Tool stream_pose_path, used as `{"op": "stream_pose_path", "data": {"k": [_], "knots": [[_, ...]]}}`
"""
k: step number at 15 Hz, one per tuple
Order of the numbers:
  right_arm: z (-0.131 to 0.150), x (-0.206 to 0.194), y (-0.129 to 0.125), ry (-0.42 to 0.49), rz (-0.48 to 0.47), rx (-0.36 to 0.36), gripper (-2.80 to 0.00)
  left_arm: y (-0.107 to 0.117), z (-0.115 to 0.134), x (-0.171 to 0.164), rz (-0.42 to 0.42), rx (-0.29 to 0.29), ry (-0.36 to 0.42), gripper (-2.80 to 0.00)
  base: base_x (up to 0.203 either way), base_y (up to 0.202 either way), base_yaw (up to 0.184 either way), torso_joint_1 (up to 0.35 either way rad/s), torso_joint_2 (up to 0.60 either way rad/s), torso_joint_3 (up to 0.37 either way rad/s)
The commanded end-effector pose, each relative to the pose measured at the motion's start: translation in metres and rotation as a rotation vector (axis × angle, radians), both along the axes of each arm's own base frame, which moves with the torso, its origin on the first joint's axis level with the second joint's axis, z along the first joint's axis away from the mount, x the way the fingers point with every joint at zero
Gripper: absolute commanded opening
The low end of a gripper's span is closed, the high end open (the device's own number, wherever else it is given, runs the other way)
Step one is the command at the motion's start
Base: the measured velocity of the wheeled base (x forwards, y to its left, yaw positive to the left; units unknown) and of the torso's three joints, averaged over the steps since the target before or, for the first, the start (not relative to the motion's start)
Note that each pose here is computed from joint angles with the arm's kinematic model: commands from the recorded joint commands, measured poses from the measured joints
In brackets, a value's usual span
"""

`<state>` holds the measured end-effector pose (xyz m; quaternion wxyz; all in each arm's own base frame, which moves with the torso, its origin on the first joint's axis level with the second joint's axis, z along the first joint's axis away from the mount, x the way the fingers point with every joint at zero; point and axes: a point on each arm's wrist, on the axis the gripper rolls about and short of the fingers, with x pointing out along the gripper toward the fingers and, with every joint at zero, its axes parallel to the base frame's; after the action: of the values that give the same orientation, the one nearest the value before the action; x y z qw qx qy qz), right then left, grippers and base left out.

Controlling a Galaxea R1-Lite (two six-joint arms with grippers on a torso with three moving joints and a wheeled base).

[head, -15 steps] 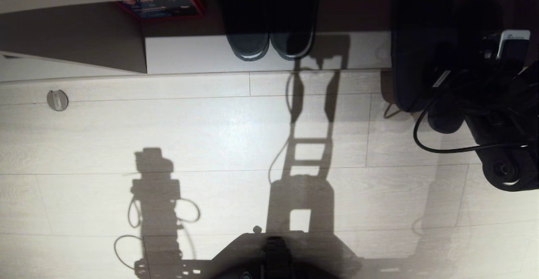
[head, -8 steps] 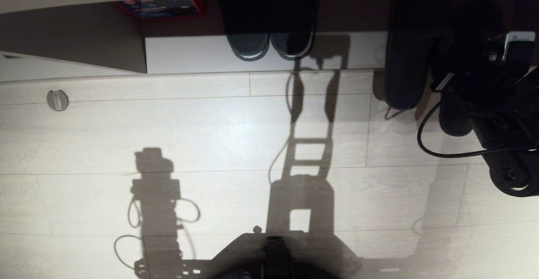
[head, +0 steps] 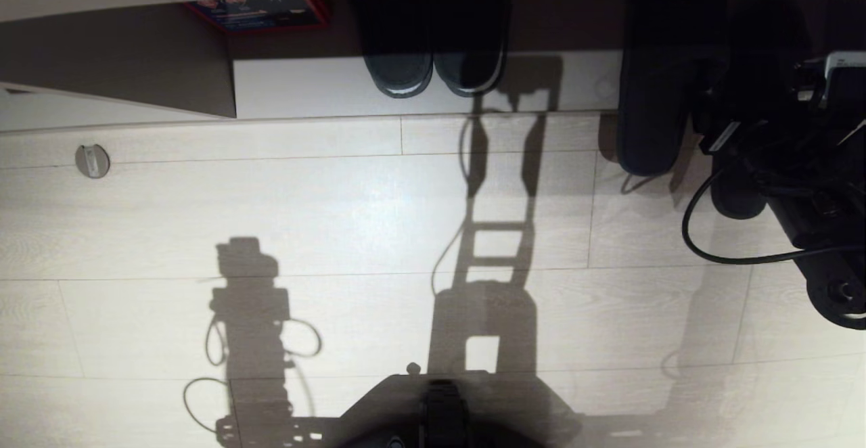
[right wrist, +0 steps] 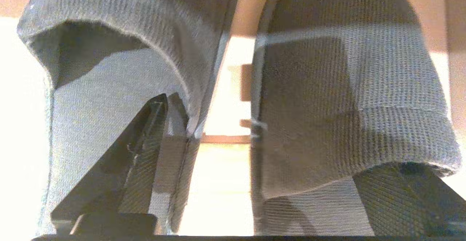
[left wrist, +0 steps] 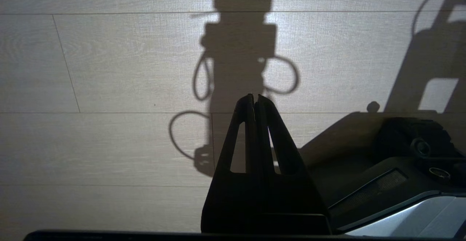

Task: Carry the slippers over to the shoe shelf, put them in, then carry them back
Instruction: Place the slippers into the shoe cabinet

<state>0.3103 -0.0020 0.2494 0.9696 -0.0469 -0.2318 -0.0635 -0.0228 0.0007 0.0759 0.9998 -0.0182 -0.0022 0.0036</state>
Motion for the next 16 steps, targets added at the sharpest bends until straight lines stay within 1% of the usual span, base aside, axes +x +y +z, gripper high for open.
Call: {"op": "stream_pose_path", "data": {"k": [1, 4, 8, 11, 13, 16], "knots": [[0.001, -0.001, 0.000, -0.009, 0.000, -0.001, 0.00, 0.000, 0.000, 0.000, 0.000, 0.000, 0.000, -2.80, 0.000, 0.000, 0.000, 0.000, 0.00, 0.000], [0.001, -0.002, 0.000, -0.005, 0.002, 0.000, 0.00, 0.000, 0.000, 0.000, 0.000, 0.001, 0.000, -2.80, 0.000, 0.000, 0.000, 0.000, 0.00, 0.000], [-0.004, -0.011, 0.001, 0.029, 0.006, -0.002, 0.00, 0.000, 0.000, 0.000, 0.000, 0.001, 0.000, -2.80, 0.000, 0.000, 0.000, 0.000, 0.00, 0.000], [-0.010, -0.023, 0.002, 0.068, 0.032, -0.014, 0.00, 0.000, 0.000, 0.000, 0.000, 0.001, 0.000, -2.80, 0.000, 0.000, 0.000, 0.000, 0.00, 0.000], [-0.010, -0.023, 0.002, 0.071, 0.034, -0.015, 0.00, 0.000, 0.000, 0.000, 0.000, 0.001, 0.000, -2.80, 0.000, 0.000, 0.000, 0.000, 0.00, 0.000], [-0.009, -0.040, 0.004, 0.069, 0.041, -0.016, 0.00, 0.000, 0.000, 0.000, 0.000, 0.001, 0.000, -2.80, 0.000, 0.000, 0.000, 0.000, 0.00, 0.000]]}}
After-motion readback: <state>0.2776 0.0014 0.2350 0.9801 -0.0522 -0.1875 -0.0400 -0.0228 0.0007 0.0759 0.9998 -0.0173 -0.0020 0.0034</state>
